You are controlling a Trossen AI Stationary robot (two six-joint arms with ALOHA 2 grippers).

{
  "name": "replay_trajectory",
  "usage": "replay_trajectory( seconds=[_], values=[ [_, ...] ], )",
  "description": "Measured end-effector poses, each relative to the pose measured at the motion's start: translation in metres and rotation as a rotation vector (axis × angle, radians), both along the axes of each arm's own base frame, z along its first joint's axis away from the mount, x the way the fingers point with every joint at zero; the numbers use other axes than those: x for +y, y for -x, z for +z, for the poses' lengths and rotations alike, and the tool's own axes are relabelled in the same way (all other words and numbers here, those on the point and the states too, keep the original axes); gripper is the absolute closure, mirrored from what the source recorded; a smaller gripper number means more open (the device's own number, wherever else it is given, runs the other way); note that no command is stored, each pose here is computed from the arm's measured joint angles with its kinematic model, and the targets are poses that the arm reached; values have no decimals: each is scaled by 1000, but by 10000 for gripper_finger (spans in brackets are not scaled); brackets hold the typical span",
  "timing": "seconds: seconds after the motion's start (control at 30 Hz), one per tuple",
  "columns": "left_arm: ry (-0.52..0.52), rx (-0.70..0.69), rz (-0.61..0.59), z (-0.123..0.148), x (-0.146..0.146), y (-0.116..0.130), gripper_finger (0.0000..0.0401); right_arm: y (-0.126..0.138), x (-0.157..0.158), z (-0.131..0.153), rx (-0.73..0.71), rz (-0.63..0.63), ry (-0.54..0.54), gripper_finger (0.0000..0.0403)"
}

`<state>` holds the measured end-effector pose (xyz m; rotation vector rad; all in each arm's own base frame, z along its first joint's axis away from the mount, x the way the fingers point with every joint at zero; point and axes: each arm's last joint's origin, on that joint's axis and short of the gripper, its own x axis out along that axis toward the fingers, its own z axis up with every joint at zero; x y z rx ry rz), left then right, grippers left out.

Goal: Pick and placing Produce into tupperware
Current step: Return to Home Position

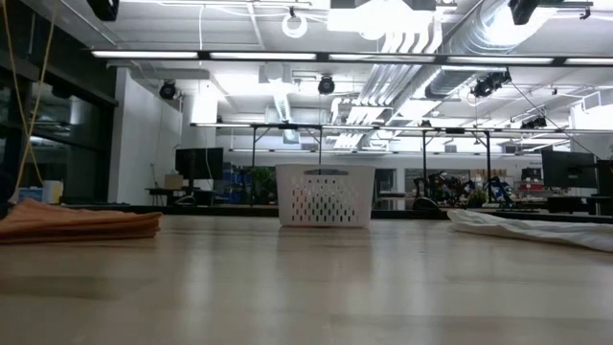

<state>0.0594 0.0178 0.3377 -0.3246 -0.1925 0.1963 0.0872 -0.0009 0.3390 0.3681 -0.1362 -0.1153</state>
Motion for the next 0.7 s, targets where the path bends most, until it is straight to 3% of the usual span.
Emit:
replay_trajectory(
  seconds=[0.2, 0.5, 0.7],
  values=[
    [30, 45, 6, -23, 5, -12, 401, -2, 0, -1, 10, -6, -11, 403],
    [-32, -39, -24, -51, 10, -29, 401, -4, 0, -1, 12, -16, -41, 403],
    [-37, -91, -47, -63, 8, -28, 401, -4, 0, -1, 11, -14, -55, 403]
  ],
)
